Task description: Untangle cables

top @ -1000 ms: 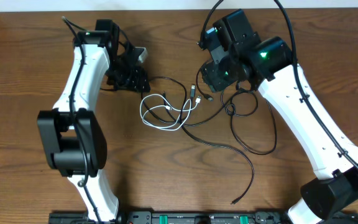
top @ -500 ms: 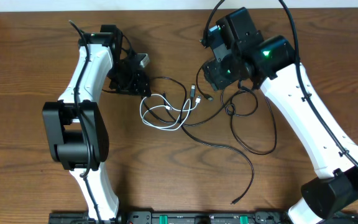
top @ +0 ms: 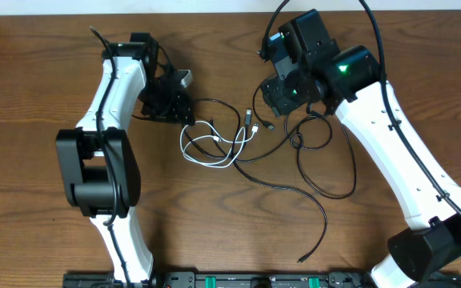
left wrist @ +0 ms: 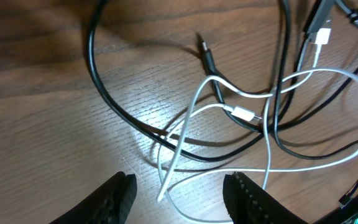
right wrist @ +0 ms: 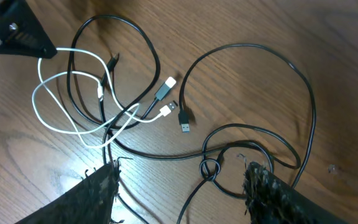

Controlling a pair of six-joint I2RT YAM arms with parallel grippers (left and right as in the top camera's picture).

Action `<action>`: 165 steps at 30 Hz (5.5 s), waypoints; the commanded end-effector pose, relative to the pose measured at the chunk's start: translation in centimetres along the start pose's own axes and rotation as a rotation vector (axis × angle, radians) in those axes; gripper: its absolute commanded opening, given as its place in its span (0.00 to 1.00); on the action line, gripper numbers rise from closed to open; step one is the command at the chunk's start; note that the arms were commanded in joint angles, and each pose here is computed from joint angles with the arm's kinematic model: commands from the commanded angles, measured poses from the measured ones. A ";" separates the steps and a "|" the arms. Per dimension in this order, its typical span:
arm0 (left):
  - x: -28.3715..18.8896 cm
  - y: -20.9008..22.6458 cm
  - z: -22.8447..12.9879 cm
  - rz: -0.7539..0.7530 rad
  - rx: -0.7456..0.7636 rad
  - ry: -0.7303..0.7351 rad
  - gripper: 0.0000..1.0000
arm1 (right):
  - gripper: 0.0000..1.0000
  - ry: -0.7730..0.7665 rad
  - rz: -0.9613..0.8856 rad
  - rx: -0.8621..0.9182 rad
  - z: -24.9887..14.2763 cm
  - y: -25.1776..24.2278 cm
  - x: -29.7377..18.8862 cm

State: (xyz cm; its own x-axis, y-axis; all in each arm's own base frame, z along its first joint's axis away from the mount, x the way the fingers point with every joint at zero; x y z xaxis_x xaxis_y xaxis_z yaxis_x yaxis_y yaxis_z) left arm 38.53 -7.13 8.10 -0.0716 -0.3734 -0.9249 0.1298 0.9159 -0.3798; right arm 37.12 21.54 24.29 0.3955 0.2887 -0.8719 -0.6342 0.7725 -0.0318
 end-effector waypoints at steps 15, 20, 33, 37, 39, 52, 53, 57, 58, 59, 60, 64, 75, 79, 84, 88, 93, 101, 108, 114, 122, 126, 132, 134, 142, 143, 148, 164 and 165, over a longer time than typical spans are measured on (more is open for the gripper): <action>3.6 -1.5 -1.1 -0.108 0.041 0.113 0.50 | 0.62 -0.012 -0.018 0.014 0.3 -1.4 -0.1; 3.6 -1.5 -1.2 -0.112 0.039 0.119 0.49 | 0.59 -0.011 -0.019 0.015 0.3 -1.5 -0.1; 3.5 -1.5 -1.4 -0.114 0.060 0.124 0.07 | 0.59 -0.009 -0.018 0.016 0.2 -1.5 -0.1; 3.5 -1.4 -1.4 -0.110 0.061 0.124 0.07 | 0.60 -0.008 -0.019 0.016 0.2 -1.5 -0.1; 3.4 -1.5 -1.4 -0.110 0.062 0.121 0.07 | 0.60 -0.008 -0.019 0.017 0.2 -1.6 -0.1; -7.9 -6.2 -0.7 -0.070 0.211 -0.201 0.07 | 0.52 -0.007 -0.033 0.042 -0.1 -2.7 -0.2; -9.1 -6.7 -0.9 -0.064 0.227 -0.237 0.07 | 0.52 -0.007 -0.033 0.042 -0.1 -2.7 -0.2; -14.3 -9.0 -2.4 -0.041 0.286 -0.386 0.07 | 0.51 -0.007 -0.033 0.042 -0.1 -2.8 -0.2; -15.4 -9.5 -2.9 -0.036 0.299 -0.422 0.08 | 0.51 -0.006 -0.033 0.042 -0.1 -2.8 -0.2; -16.4 -10.0 -3.4 -0.032 0.312 -0.451 0.07 | 0.51 -0.005 -0.033 0.042 -0.1 -2.8 -0.2; -17.5 -10.5 -4.1 -0.027 0.325 -0.484 0.07 | 0.51 -0.003 -0.032 0.043 -0.2 -2.7 -0.2; -20.9 -12.1 -6.3 -0.009 0.375 -0.593 0.08 | 0.50 -0.003 -0.032 0.043 -0.2 -2.7 -0.2; -25.1 -14.9 -10.2 -0.028 0.459 -0.744 0.07 | 0.50 0.002 -0.031 0.043 -0.3 -2.7 -0.2; -24.7 -14.0 -9.4 0.012 0.436 -0.731 0.07 | 0.50 0.005 -0.031 0.043 -0.3 -2.7 -0.2; -22.8 -13.0 -7.4 0.001 0.404 -0.662 0.07 | 0.50 0.009 -0.030 0.044 -0.4 -2.7 -0.2; -20.4 -12.5 -5.5 -0.038 0.384 -0.585 0.07 | 0.49 0.006 -0.030 0.043 -0.4 -2.7 -0.2; -16.5 -12.1 -3.2 -0.061 0.374 -0.476 0.13 | 0.50 0.006 -0.030 0.043 -0.4 -2.7 -0.2; -14.2 -10.7 -1.7 -0.035 0.342 -0.419 0.68 | 0.60 0.008 0.029 0.043 -0.5 -1.6 -0.2; -15.1 -7.9 -0.6 0.082 0.200 -0.469 0.81 | 0.62 0.017 0.119 0.006 -0.8 0.1 -0.3; -17.2 -3.1 0.2 0.175 -0.029 -0.546 0.82 | 0.62 0.012 0.191 -0.025 -0.8 1.5 -0.4; -19.3 1.1 -0.5 0.108 -0.184 -0.593 0.82 | 0.63 0.046 0.302 -0.067 -0.9 4.4 1.5; -19.4 1.7 -0.8 0.094 -0.192 -0.592 0.82 | 0.63 0.117 0.332 -0.077 -1.6 5.8 4.4; -18.7 1.5 -0.6 0.093 -0.166 -0.573 0.82 | 0.62 0.210 0.384 -0.124 -2.8 8.7 8.8; -18.4 1.4 -0.5 0.075 -0.164 -0.566 0.83 | 0.63 0.231 0.402 -0.157 -3.2 9.8 9.9; -18.0 1.0 -0.3 0.037 -0.155 -0.555 0.82 | 0.63 0.250 0.448 -0.226 -3.7 13.2 12.5; -18.0 0.8 -0.3 0.028 -0.152 -0.555 0.83 | 0.63 0.245 0.463 -0.231 -3.6 13.7 12.5; -17.9 0.0 -0.2 -0.006 -0.127 -0.552 0.82 | 0.64 0.192 0.479 -0.291 -2.7 14.3 12.8; -17.2 -1.5 -0.1 -0.014 -0.076 -0.532 0.82 | 0.70 0.116 0.549 -0.464 -2.4 13.5 12.5; -17.2 -1.5 -0.1 -0.015 -0.076 -0.532 0.82 | 0.70 0.120 0.556 -0.467 -2.6 13.3 12.5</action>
State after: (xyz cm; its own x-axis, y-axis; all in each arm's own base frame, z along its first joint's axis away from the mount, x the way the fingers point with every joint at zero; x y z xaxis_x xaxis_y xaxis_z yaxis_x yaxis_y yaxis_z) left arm 39.40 -1.74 24.72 0.4506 -0.3738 -0.8107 0.0349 0.9148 -0.4024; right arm 31.46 34.40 11.82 -0.1079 0.4712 -0.8754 -0.9403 0.2377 0.2438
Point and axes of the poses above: each gripper's point midway between its finger pads, its own x axis out along the fingers, its own y axis along the line the jaws close on, z = x × y, the point moved 1 cm from there along -x, back along the fingers, and after that the axes turned 8 degrees about -x, right-handed, at the moved point
